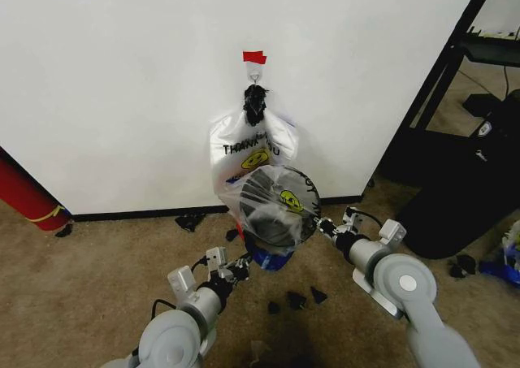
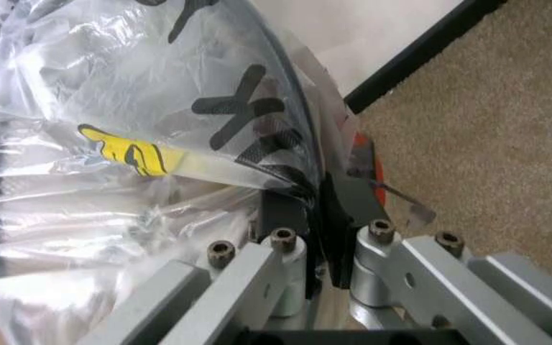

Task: Pick up the garbage bag from the wall and place it over the trash bin.

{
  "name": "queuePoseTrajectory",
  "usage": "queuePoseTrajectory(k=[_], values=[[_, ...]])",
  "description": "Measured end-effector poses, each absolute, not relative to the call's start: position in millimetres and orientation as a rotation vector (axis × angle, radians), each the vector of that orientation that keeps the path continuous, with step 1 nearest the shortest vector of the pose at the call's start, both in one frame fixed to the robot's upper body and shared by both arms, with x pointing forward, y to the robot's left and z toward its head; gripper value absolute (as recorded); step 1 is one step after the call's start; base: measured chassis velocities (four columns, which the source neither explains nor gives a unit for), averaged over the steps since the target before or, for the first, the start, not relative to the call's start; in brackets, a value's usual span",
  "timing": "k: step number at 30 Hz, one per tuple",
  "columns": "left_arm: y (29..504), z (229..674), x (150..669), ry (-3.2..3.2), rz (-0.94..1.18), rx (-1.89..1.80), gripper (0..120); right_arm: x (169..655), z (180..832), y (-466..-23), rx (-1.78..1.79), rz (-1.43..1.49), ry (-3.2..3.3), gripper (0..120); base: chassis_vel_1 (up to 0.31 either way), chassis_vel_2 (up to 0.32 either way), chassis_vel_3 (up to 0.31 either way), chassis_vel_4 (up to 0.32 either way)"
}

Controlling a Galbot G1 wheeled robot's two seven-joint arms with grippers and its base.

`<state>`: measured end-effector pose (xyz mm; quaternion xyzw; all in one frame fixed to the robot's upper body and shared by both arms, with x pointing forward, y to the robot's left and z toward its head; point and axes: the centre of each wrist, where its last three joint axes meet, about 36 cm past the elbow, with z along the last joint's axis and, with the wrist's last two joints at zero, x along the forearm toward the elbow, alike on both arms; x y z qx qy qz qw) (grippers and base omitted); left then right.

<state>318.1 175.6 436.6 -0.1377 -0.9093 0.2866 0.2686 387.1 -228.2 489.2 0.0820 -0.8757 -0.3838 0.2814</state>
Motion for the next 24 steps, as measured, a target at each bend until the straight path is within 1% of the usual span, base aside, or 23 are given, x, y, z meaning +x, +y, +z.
queuePoseTrajectory(k=[9, 24], values=[[174, 420, 338, -2.489, 0.756, -0.310, 0, 383, 489, -224, 0.245, -1.032, -2.322, 0, 0.000, 0.000, 0.000, 0.000], [178, 402, 353, -2.526, 0.690, -0.233, 0, 384, 490, -215, 0.275, -1.035, -2.304, 0, 0.000, 0.000, 0.000, 0.000]])
